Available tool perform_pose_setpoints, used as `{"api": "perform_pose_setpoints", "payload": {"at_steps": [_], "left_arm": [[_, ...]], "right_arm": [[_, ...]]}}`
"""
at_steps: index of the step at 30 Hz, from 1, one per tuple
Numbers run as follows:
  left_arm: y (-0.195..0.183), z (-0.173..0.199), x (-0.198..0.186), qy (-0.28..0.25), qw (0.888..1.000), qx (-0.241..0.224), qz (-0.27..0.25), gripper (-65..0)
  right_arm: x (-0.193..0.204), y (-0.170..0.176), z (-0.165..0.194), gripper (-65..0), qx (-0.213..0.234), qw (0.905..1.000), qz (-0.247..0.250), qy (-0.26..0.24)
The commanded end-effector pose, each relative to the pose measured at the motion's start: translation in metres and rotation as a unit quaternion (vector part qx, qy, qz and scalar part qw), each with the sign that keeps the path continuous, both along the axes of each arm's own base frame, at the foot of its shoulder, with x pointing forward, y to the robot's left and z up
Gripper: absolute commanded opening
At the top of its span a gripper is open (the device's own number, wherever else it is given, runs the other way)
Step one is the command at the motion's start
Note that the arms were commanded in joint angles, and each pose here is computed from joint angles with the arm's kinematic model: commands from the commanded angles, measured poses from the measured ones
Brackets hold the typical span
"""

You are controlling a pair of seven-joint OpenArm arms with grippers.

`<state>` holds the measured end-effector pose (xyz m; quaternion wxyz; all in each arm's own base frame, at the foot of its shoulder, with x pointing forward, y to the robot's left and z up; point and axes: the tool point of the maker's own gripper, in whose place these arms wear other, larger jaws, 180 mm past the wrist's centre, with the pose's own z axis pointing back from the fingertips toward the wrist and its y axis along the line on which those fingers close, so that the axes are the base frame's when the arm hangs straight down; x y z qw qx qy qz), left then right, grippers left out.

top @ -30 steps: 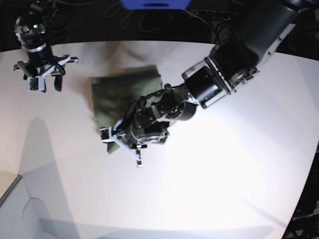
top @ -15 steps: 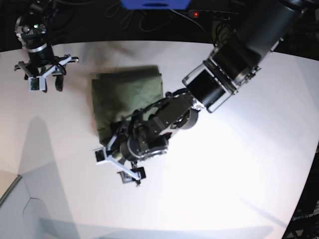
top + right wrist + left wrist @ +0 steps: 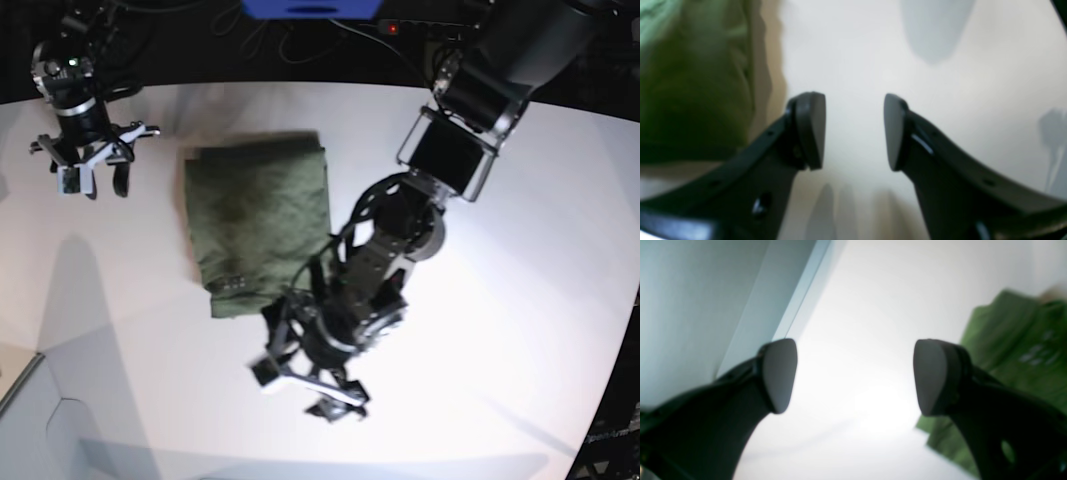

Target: Layout the t-shirt on the table in an organized manner, then fold the t-shirt properly

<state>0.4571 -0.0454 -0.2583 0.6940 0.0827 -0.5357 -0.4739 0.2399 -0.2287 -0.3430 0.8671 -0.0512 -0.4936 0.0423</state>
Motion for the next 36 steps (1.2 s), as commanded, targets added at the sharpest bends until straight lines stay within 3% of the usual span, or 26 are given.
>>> {"api": "perform_pose_setpoints", "payload": {"at_steps": [1,3,6,9,12,15,25,32,36], "left_arm": [[0.024,0.029,0.012,-0.038,0.999,-0.014,0.037,-13.7],[0.071,0.030,0.009,-0.031,0.994,-0.018,0.099,-19.2],[0.133,0.024,-0.008,-0.018,0.984,-0.012,0.179,-35.3],[0.188,0.012,-0.033,-0.004,0.969,-0.006,0.245,-52.3],[0.234,-0.005,-0.066,0.013,0.954,-0.003,0.300,-64.9],[0.267,-0.016,-0.096,0.024,0.939,-0.001,0.343,-64.4],[0.324,-0.051,-0.176,0.077,0.904,0.028,0.419,-64.8],[0.324,-0.077,-0.206,0.119,0.898,0.043,0.421,-64.9],[0.318,-0.087,-0.219,0.138,0.894,0.038,0.424,-64.9]], "right_arm": [[0.008,0.007,0.014,-36.0,0.003,0.9995,0.013,-0.029],[0.012,0.019,0.013,-36.3,0.010,0.9991,0.029,-0.031],[0.018,0.046,0.016,-39.1,0.021,0.9970,0.064,-0.036],[0.025,0.069,0.018,-49.8,0.033,0.9941,0.094,-0.042],[0.027,0.085,0.016,-60.2,0.043,0.9916,0.115,-0.041],[0.032,0.095,0.006,-63.8,0.056,0.9900,0.126,-0.032],[0.025,0.107,-0.032,-63.8,0.085,0.9872,0.134,0.017],[0.017,0.104,-0.047,-64.0,0.092,0.9869,0.127,0.037],[0.017,0.065,-0.016,-64.2,0.069,0.9953,0.068,-0.005]]}}
